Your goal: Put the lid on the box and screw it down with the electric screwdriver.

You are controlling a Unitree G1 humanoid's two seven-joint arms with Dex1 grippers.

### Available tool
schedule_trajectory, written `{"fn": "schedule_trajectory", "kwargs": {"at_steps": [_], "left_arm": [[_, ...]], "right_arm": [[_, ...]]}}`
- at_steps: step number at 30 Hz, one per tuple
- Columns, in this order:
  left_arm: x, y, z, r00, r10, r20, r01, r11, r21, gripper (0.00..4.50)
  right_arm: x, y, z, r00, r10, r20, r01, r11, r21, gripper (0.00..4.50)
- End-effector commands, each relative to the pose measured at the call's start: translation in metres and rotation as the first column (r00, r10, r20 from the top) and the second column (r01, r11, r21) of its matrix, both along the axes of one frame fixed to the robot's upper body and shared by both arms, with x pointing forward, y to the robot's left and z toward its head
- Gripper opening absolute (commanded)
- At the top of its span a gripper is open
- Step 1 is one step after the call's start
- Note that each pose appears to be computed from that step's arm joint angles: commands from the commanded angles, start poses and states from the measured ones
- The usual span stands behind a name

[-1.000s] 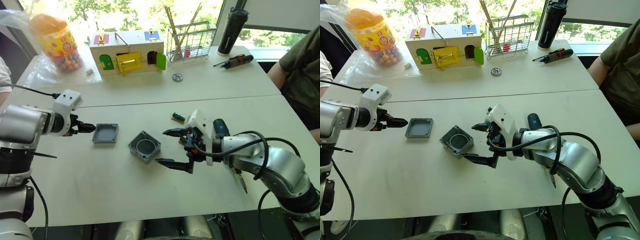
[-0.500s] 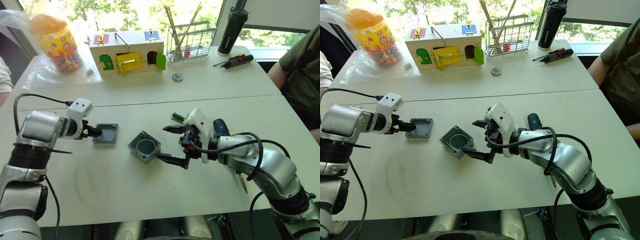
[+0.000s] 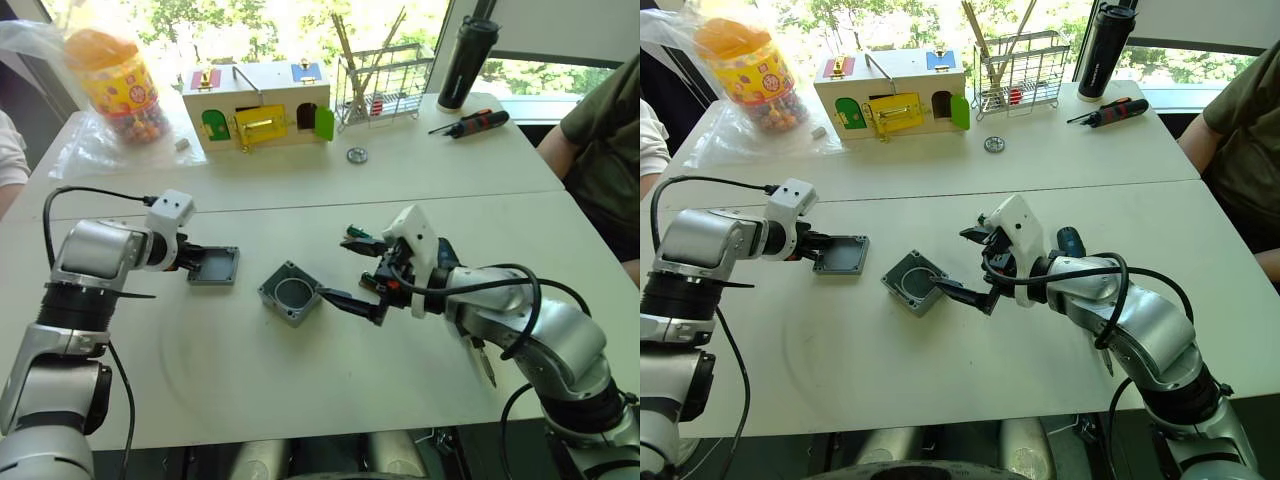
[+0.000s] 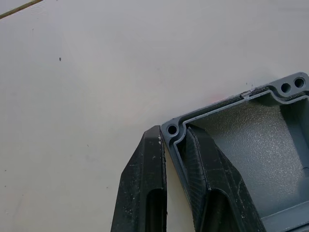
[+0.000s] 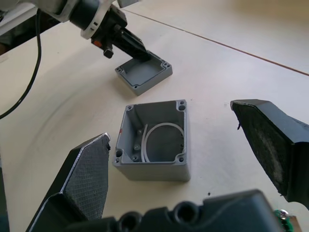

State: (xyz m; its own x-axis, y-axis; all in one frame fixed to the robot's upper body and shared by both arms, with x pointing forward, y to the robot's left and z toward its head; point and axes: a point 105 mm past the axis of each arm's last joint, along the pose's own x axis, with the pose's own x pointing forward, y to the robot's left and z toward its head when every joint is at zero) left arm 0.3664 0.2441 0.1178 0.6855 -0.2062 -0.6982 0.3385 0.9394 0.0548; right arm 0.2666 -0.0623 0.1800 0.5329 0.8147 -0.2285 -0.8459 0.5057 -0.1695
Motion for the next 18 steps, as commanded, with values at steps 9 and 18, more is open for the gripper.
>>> {"fn": "schedule_trajectory", "kwargs": {"at_steps": [9,18], "left_arm": [[0.033,-0.026,0.126,0.85,-0.113,0.515,0.222,0.962,-0.156,0.01],[0.026,-0.089,0.165,0.666,-0.211,0.715,0.407,0.907,-0.111,0.01]], "right_arm": [[0.055,0.002,0.06,0.994,-0.098,-0.057,0.11,0.957,0.268,4.5],[0.08,0.036,0.099,0.977,0.006,-0.213,0.1,0.871,0.48,4.5]]}}
